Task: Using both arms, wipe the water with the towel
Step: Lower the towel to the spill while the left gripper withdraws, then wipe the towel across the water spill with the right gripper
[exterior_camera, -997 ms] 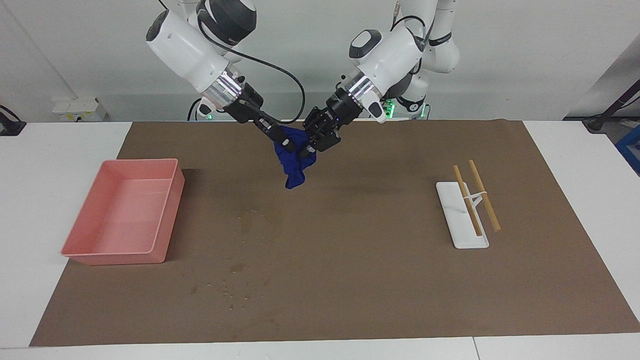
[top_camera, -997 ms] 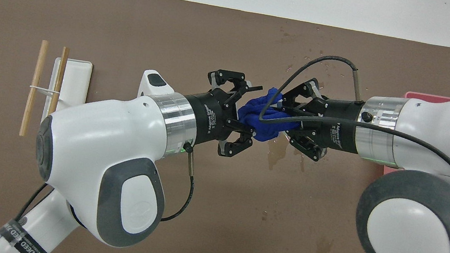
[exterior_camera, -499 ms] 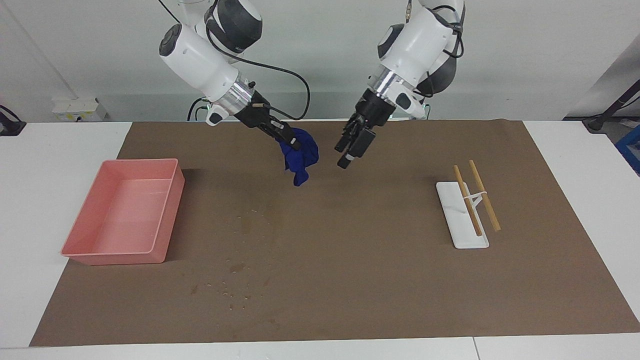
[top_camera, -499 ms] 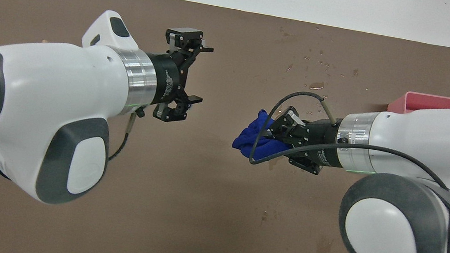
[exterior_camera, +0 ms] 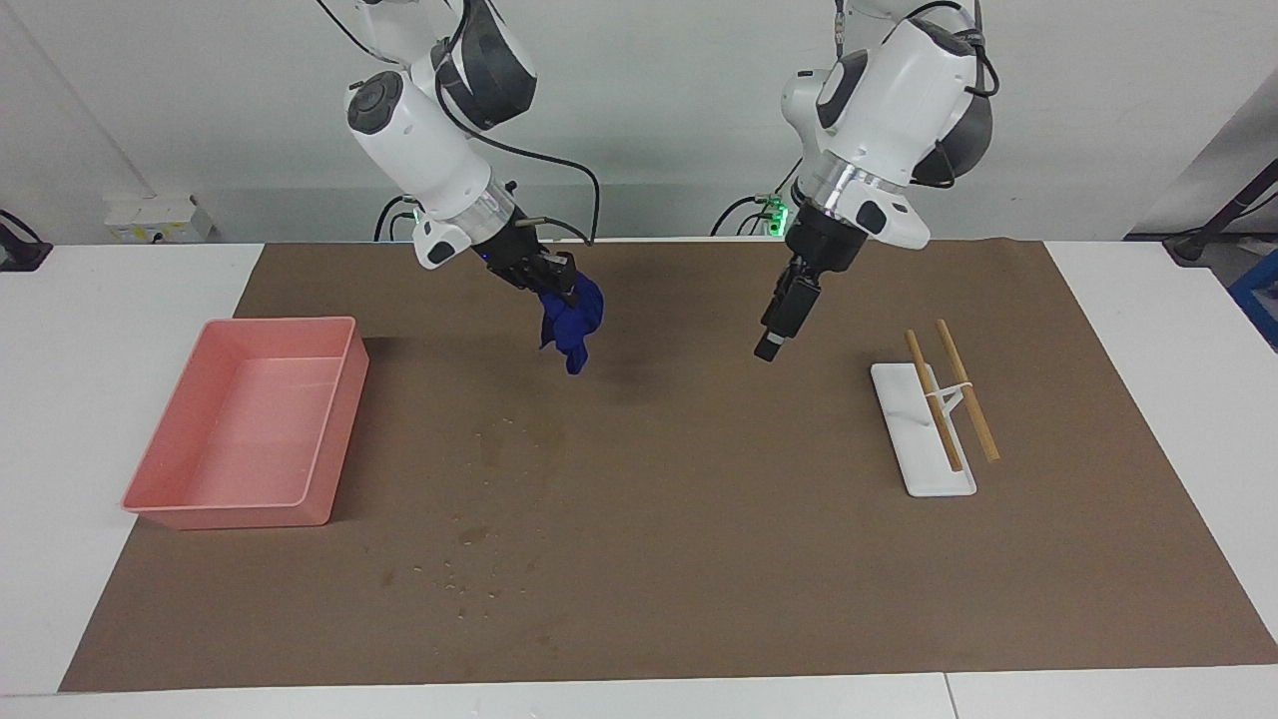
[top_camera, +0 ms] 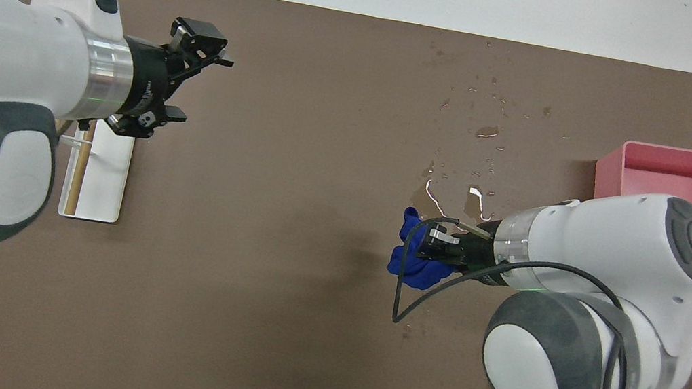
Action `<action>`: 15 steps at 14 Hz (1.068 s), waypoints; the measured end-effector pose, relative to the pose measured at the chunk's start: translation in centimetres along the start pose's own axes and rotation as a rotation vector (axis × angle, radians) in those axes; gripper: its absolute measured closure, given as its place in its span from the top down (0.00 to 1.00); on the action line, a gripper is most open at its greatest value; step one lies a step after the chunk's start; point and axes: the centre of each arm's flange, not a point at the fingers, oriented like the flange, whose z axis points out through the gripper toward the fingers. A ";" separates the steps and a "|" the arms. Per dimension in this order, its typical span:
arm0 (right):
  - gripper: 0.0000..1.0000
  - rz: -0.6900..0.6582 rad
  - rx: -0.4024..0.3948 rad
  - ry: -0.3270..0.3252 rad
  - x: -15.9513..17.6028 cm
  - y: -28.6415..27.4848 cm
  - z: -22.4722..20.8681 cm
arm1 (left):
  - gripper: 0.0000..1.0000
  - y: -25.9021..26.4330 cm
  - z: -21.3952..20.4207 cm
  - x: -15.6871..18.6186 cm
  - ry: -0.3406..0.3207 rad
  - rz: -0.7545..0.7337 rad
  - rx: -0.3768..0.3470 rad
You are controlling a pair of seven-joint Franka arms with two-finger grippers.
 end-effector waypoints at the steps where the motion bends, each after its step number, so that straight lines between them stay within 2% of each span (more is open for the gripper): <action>1: 0.31 -0.024 -0.011 0.001 0.5 0.4 2.1 | 1.00 -1.1 -0.5 1.4 0.008 0.113 0.032; 4: 0.31 -0.099 -0.039 0.048 2.0 1.4 9.0 | 1.00 -3.6 -1.9 3.6 0.001 0.422 0.216; 7: 0.31 -0.153 -0.052 0.097 4.0 3.1 13.0 | 1.00 -5.1 -3.4 3.8 -0.087 0.680 0.369; 10: 0.31 -0.261 -0.106 0.140 5.5 4.4 12.2 | 1.00 -8.5 -6.0 6.3 -0.204 0.769 0.416; 12: 0.31 -0.326 -0.159 0.181 7.1 5.9 11.6 | 1.00 -9.8 -7.0 7.1 -0.219 0.766 0.418; 15: 0.31 -0.399 -0.209 0.202 8.7 6.4 11.1 | 1.00 -8.8 -8.5 5.5 -0.202 0.796 0.410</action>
